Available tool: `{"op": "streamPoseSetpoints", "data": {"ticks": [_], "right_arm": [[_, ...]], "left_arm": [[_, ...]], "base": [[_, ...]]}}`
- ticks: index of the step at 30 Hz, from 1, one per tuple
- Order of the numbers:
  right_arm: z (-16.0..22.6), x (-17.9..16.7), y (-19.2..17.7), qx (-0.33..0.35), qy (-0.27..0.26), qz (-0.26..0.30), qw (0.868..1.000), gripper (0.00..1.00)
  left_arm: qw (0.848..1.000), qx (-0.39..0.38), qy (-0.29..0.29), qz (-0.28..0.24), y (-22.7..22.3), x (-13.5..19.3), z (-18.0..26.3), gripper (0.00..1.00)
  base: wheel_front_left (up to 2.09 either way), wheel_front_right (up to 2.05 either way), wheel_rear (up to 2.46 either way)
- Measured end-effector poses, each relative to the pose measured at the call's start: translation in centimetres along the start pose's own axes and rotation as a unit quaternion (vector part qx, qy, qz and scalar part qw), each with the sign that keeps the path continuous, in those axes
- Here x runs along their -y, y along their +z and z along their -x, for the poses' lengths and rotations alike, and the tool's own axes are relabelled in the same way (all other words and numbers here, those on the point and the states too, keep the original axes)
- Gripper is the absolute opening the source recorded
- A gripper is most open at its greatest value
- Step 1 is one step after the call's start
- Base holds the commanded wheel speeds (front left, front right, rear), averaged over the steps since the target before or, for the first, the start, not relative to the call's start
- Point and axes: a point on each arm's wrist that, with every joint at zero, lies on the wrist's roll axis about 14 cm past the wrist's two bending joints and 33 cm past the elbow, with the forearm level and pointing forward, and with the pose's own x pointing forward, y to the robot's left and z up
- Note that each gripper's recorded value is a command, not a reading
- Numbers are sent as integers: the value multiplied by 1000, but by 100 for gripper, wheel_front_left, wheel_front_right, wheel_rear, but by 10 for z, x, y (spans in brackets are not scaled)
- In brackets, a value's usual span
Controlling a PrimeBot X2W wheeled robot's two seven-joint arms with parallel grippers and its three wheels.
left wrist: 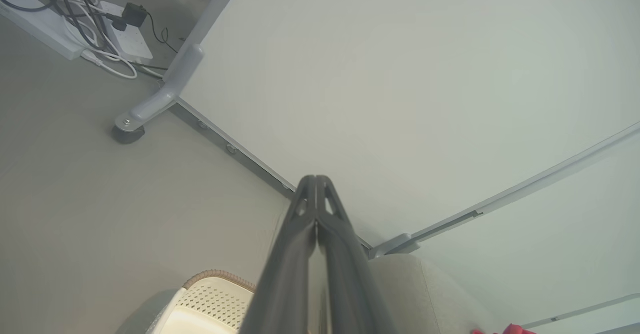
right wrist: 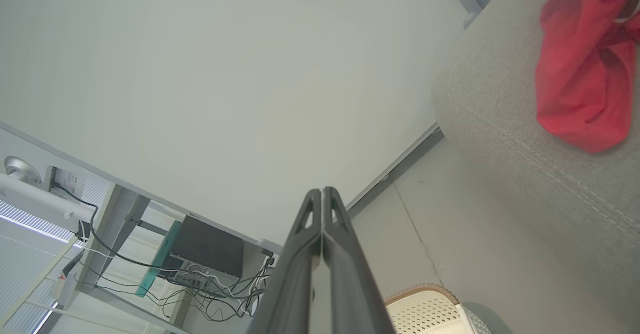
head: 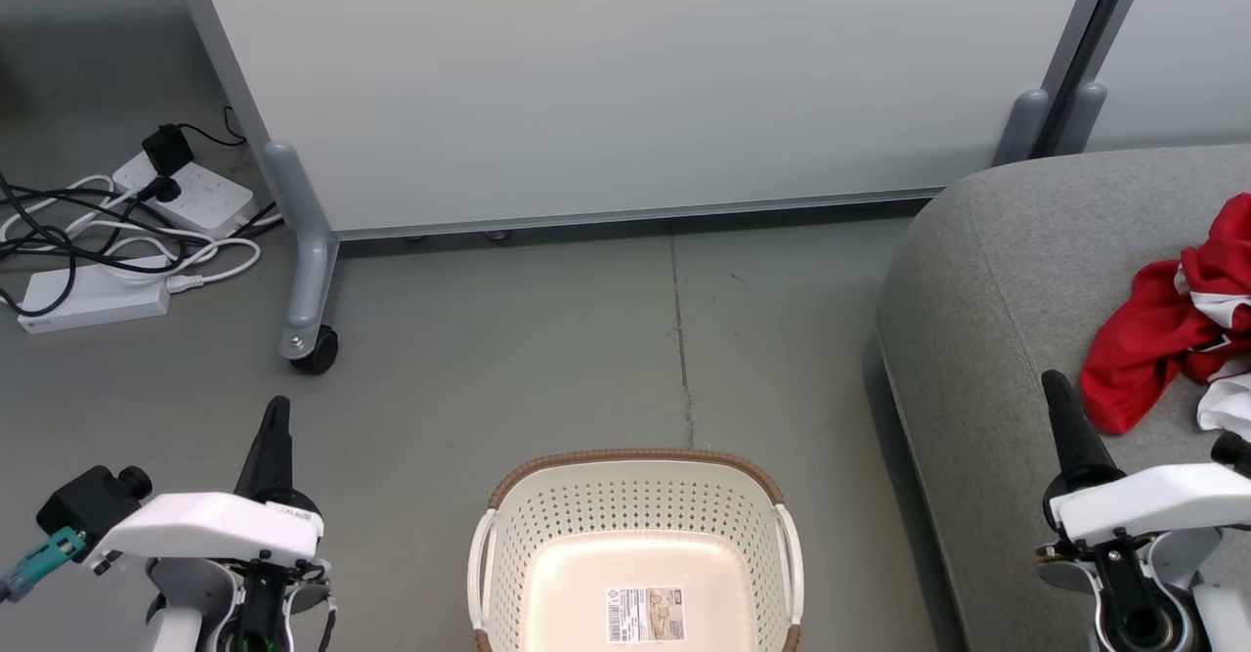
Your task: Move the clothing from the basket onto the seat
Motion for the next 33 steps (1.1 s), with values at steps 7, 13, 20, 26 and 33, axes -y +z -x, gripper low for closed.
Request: {"op": "streamPoseSetpoints", "data": {"ticks": [7,13,20,26,33], "right_arm": [[-5,1,3,4,-1,-45,999,0],[-8,1,5,8,-1,-71,997,0],[-12,2,8,12,-2,-107,994,0],[-14,5,9,15,-6,-136,991,0],[-18,5,11,19,-5,-167,986,0]], "left_arm": [[999,-1,-5,47,3,4,-6,0],[997,-4,-10,76,2,7,-9,0],[994,-2,-17,111,7,11,-15,0],[990,-2,-25,140,9,15,-18,0],[984,-2,-32,175,10,19,-22,0]], "base": [[0,0,0],[0,0,0],[0,0,0],[0,0,0],[0,0,0]]}}
